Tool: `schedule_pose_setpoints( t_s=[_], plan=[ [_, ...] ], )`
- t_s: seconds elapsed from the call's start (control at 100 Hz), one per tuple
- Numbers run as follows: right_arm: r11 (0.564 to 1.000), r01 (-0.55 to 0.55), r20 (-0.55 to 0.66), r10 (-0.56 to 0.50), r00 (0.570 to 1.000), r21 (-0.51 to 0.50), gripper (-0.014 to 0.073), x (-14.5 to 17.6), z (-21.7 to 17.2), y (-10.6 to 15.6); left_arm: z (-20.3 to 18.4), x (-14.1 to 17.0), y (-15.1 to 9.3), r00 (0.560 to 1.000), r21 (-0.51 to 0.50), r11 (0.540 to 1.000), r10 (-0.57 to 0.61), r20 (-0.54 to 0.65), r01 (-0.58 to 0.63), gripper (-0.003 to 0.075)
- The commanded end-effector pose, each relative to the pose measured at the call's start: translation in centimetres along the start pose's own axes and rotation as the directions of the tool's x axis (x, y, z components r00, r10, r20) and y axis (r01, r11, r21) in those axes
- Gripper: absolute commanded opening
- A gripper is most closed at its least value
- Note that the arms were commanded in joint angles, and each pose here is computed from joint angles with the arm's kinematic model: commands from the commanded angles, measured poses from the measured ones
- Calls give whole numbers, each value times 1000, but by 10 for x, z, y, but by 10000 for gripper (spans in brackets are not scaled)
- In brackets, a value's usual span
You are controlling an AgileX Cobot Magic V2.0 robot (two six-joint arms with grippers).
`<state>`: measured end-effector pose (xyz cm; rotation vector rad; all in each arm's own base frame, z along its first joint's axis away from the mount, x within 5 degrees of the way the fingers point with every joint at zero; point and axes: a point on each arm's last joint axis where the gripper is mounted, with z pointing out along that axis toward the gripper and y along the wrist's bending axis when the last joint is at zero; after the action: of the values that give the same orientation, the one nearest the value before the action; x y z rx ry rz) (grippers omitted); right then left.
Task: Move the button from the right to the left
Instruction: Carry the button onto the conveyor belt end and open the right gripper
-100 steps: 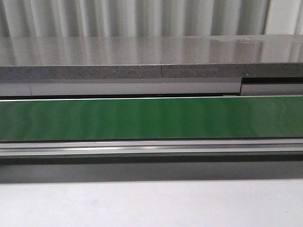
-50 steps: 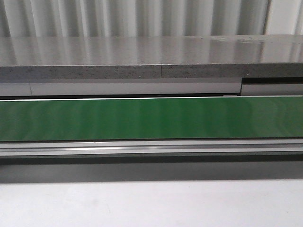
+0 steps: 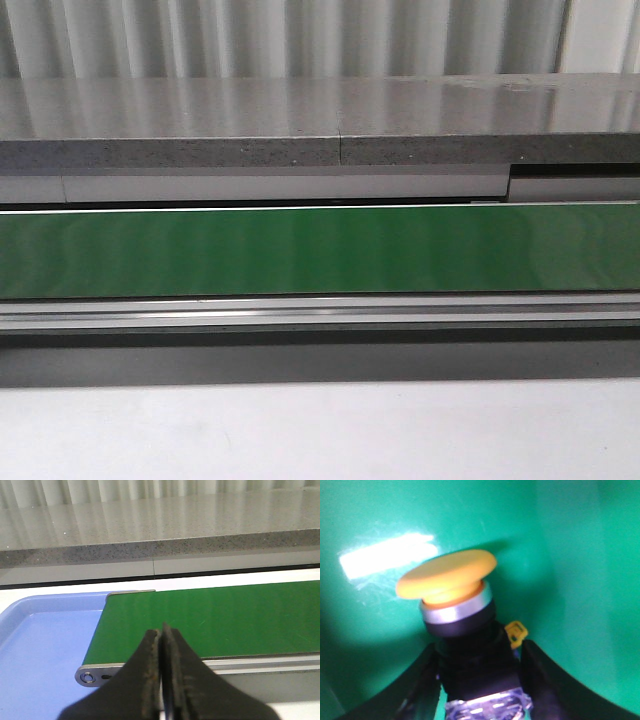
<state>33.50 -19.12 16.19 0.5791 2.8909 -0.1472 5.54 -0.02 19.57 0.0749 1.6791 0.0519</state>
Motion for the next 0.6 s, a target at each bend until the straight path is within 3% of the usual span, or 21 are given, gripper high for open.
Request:
schedule_pose_setpoints(
  t_s=[0.0,0.28,0.59],
  plan=[
    [1000,8,96,-9,995,12,164,-11,-30,-3,-1,0,-1,996,5,1000,-10,89,10,-20],
    [1000,-7,211,13,977,-30,165,-9,-90,8,-1,0,-1,996,5,1000,-10,89,10,-20],
    [983,129,217,-99,971,-129,165,11,-139,72,-1,0,-1,996,5,1000,-10,89,10,-20]
  ],
)
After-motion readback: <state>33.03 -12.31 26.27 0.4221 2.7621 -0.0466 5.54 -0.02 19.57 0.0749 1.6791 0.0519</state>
